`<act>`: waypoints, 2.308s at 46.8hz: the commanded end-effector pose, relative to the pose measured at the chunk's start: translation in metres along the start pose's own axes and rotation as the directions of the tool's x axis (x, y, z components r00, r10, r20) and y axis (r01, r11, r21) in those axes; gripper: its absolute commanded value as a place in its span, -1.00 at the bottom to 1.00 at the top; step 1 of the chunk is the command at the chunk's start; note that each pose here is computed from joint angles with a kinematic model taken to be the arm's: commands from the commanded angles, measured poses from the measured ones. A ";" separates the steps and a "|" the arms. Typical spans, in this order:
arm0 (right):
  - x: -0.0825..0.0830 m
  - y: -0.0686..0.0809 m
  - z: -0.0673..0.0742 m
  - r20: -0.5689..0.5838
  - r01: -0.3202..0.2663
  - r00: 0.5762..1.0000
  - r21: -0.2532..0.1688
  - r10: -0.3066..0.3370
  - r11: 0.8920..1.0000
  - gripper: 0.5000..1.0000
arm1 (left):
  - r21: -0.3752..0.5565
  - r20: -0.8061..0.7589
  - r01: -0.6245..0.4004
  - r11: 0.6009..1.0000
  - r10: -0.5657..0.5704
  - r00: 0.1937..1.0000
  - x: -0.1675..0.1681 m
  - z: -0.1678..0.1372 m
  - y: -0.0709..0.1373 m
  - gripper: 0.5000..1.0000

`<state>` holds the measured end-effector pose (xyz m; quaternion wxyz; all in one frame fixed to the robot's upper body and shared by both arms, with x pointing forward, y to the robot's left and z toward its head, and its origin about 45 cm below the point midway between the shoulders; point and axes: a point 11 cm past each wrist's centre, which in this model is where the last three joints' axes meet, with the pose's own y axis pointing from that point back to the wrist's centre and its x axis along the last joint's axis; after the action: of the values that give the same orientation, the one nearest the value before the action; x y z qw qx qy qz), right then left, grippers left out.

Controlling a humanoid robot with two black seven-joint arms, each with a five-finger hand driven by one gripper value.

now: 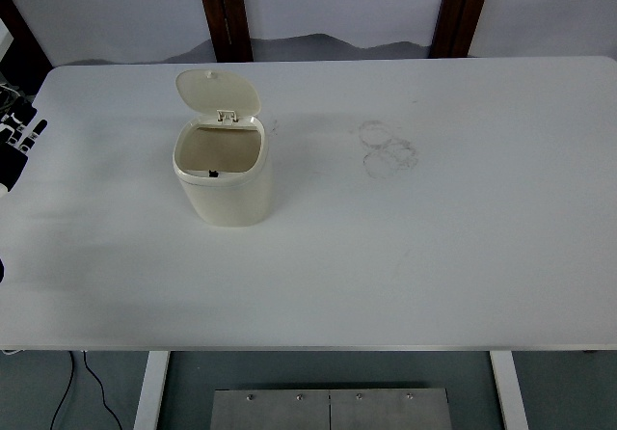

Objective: Close trash bin

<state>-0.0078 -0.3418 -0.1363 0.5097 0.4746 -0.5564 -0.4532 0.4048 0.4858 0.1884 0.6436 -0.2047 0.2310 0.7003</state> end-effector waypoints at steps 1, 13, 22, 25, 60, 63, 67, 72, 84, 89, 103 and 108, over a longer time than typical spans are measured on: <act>0.000 0.000 0.000 -0.001 0.000 1.000 0.000 0.000 1.000 0.97 | -0.006 0.002 0.007 1.000 -0.007 1.000 -0.003 0.003 -0.003 1.00; 0.000 0.000 0.000 0.000 0.000 1.000 0.000 0.000 1.000 0.97 | -0.011 0.008 0.012 1.000 -0.012 1.000 -0.008 0.007 -0.007 1.00; 0.000 0.000 0.000 0.000 0.000 1.000 0.000 0.000 1.000 0.97 | 0.017 0.089 0.046 0.999 -0.047 0.995 -0.019 0.011 -0.014 1.00; 0.000 0.000 0.000 0.000 0.000 1.000 0.000 0.000 1.000 0.97 | -0.013 0.116 0.057 0.998 -0.055 0.992 -0.024 0.033 -0.019 1.00; 0.000 0.000 0.000 0.000 0.000 1.000 0.000 0.000 1.000 0.97 | 0.237 0.616 0.289 0.928 -0.373 0.694 -0.175 0.125 -0.066 1.00; 0.000 0.000 0.000 -0.001 0.000 1.000 0.000 0.000 1.000 0.97 | 0.275 0.634 0.300 0.914 -0.406 0.658 -0.191 0.123 -0.067 1.00; 0.000 0.000 0.000 -0.001 0.000 1.000 0.000 0.000 1.000 0.97 | 0.330 0.658 0.298 0.896 -0.445 0.608 -0.207 0.119 -0.067 1.00; 0.000 0.000 0.000 0.000 0.002 1.000 0.000 -0.002 1.000 0.97 | 0.396 0.680 0.303 0.867 -0.498 0.538 -0.232 0.113 -0.067 1.00; 0.000 0.000 0.000 -0.001 0.002 1.000 0.000 -0.002 1.000 0.97 | 0.548 0.710 0.280 0.788 -0.616 0.342 -0.288 0.086 -0.068 1.00; 0.000 0.000 0.000 -0.001 0.000 1.000 0.000 0.000 1.000 0.97 | 0.605 0.702 0.266 0.751 -0.660 0.268 -0.303 0.072 -0.064 1.00; 0.000 0.000 0.000 0.000 0.000 1.000 0.000 0.000 1.000 0.97 | 0.750 0.630 0.181 0.636 -0.771 0.098 -0.317 0.029 -0.049 1.00; 0.000 0.000 0.000 0.000 0.000 1.000 0.000 0.000 1.000 0.97 | 0.780 0.601 0.159 0.605 -0.795 0.076 -0.320 0.019 -0.044 1.00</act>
<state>-0.0078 -0.3417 -0.1363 0.5097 0.4747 -0.5563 -0.4532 0.4791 0.2462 0.3908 0.8736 0.3557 -0.1000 0.3167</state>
